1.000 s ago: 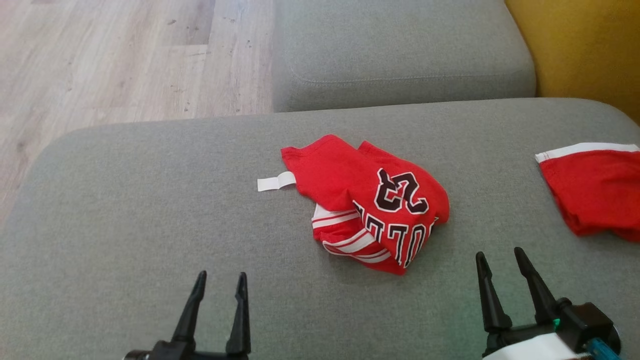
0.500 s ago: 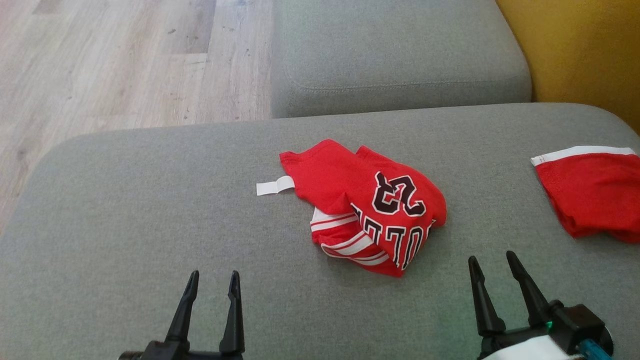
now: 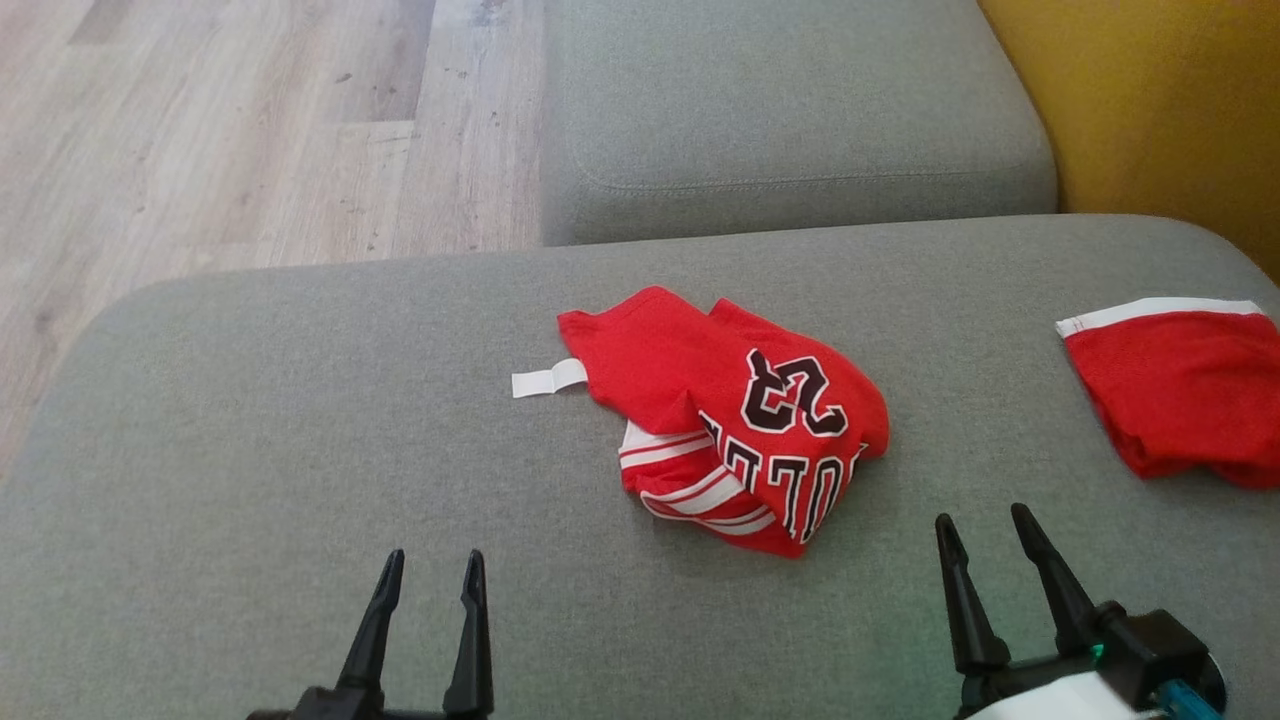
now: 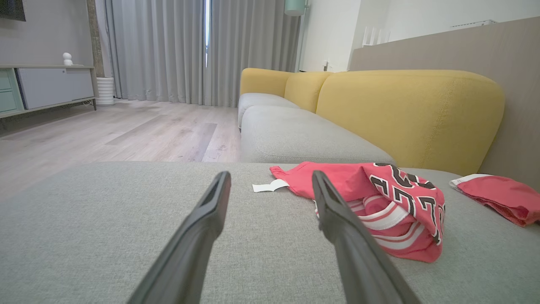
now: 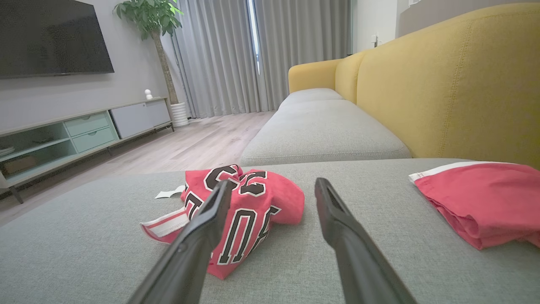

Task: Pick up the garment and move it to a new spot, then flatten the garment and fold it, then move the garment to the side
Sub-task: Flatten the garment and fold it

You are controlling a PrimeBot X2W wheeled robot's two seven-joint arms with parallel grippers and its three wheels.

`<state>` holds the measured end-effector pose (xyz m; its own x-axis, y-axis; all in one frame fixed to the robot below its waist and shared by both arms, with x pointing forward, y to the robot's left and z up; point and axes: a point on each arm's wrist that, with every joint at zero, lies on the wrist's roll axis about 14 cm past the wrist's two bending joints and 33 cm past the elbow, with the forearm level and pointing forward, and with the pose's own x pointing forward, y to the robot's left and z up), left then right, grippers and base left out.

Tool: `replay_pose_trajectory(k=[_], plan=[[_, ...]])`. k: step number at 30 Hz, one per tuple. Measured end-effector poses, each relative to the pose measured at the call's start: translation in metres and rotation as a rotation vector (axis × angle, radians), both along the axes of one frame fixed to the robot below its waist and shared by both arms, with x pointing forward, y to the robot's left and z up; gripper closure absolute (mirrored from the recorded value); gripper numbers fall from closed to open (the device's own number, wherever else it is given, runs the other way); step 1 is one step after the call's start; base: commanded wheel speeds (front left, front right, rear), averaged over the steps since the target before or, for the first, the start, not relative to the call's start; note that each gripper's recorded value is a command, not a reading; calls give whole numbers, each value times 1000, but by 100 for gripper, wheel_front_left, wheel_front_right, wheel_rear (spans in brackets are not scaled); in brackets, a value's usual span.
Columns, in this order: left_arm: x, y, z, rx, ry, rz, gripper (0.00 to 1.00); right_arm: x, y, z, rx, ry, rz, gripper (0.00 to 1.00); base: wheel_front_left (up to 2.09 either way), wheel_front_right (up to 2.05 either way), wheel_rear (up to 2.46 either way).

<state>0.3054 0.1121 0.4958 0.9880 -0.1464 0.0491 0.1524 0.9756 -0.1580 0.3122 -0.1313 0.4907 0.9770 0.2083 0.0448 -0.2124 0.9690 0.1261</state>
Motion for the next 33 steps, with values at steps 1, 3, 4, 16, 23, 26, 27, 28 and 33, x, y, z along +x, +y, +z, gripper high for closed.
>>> replay_pose_trajectory(k=[1, 3, 4, 16, 23, 26, 27, 28, 33], plan=[[0, 0, -1, 0, 2, -1, 0, 0, 0, 0, 0, 0, -1, 0, 0, 0, 0], [-1, -1, -2, 0, 7, -1, 0, 0, 0, 0, 0, 0, -1, 0, 0, 0, 0], [-2, -1, -3, 0, 11, -2, 0, 0, 0, 0, 0, 1, -2, 0, 0, 0, 0], [21, -44, -29, 152, 58, -241, 0, 5, -2, -13, 0, 49, -6, 0, 0, 0, 0], [54, -79, -45, 322, 85, -448, 0, 11, -8, -19, -8, 71, -20, 0, 0, 0, 0], [64, -97, -59, 404, 112, -551, 0, 19, -15, -17, -16, 64, -37, 0, 0, 0, 0], [67, -101, -65, 437, 121, -580, 0, 21, -17, -16, -18, 62, -42, 0, 0, 0, 0], [72, -107, -75, 499, 134, -634, 0, 25, -21, -16, -22, 62, -53, 0, 0, 0, 0], [79, -122, -100, 589, 177, -745, 0, 23, -33, -25, -28, 94, -94, 0, 0, 0, 0]])
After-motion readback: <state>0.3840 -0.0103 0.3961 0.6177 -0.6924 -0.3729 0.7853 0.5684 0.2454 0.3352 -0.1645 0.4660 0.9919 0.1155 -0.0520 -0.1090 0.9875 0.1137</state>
